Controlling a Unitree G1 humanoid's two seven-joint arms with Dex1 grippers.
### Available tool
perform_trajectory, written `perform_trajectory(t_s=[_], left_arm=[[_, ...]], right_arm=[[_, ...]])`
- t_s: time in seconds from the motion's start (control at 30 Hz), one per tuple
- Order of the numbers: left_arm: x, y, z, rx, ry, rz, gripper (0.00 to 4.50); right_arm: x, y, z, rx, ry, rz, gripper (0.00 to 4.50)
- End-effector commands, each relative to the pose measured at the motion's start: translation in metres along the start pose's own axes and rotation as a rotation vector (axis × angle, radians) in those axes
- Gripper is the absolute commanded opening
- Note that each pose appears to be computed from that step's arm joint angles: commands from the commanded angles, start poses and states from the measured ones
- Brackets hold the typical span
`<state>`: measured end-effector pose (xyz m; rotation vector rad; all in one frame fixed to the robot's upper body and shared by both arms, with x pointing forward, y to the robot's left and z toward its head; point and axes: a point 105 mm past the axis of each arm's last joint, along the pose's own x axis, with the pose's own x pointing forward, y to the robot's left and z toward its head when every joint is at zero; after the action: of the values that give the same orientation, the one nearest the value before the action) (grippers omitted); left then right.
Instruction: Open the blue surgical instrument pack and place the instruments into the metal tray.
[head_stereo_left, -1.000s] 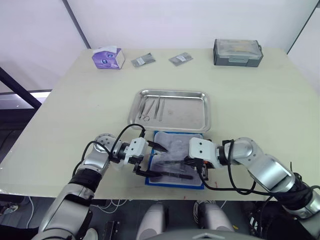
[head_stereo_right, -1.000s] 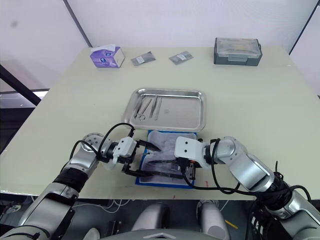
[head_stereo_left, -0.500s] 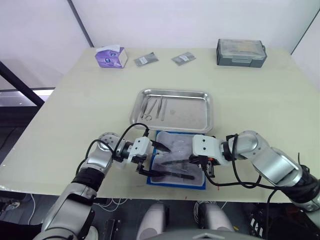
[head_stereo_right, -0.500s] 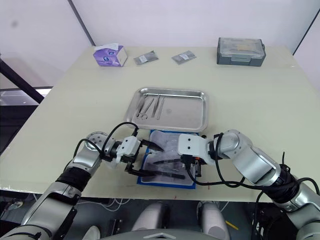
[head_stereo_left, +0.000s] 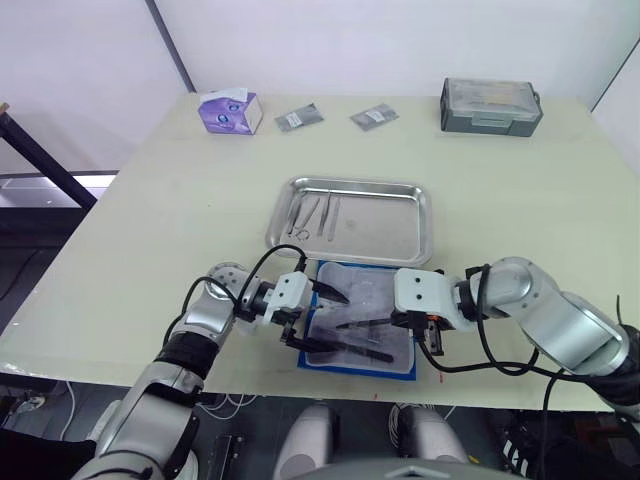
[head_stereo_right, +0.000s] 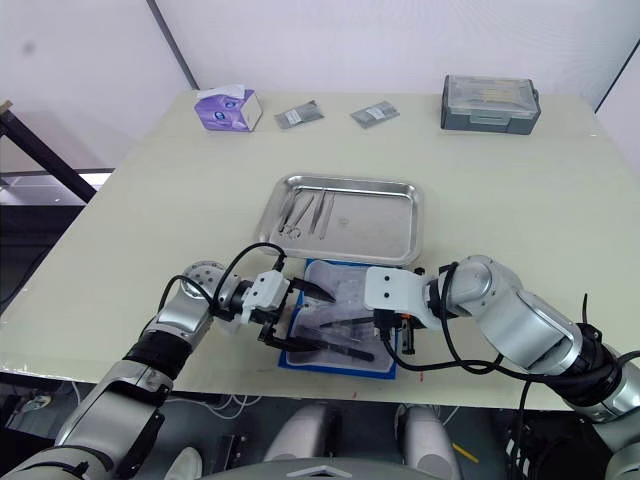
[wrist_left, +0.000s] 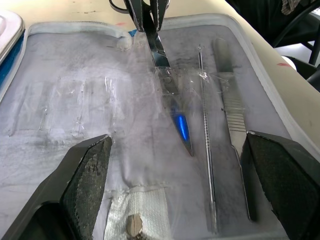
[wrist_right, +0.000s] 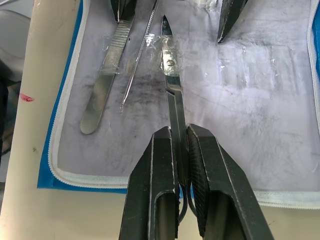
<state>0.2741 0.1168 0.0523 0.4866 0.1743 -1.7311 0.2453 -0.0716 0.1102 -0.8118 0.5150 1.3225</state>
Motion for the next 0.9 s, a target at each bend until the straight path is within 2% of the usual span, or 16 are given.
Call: perform_trajectory(t_s=[0.03,0.27,0.5,0.7,0.9], left_arm=[[0.020,-0.026,-0.033,-0.129,0.093,-0.105,4.50],[0.022,-0.025,-0.032,-0.129,0.090,-0.108,4.50],[0.025,-0.025,-0.032,-0.128,0.080,-0.118,4.50],[0.028,-0.026,-0.034,-0.138,0.077,-0.126,4.50],[0.034,-0.024,-0.033,-0.134,0.071,-0.136,4.50]], right_arm=[[-0.017,-0.008,0.009,-0.045,-0.049,-0.073,0.02],[-0.035,-0.008,-0.015,-0.027,-0.033,-0.108,0.02],[-0.059,-0.007,-0.026,-0.031,-0.034,-0.111,0.02],[-0.076,-0.014,-0.023,0.001,-0.069,-0.156,0.02],[-0.087,-0.036,-0.005,0.096,-0.193,-0.244,0.02]])
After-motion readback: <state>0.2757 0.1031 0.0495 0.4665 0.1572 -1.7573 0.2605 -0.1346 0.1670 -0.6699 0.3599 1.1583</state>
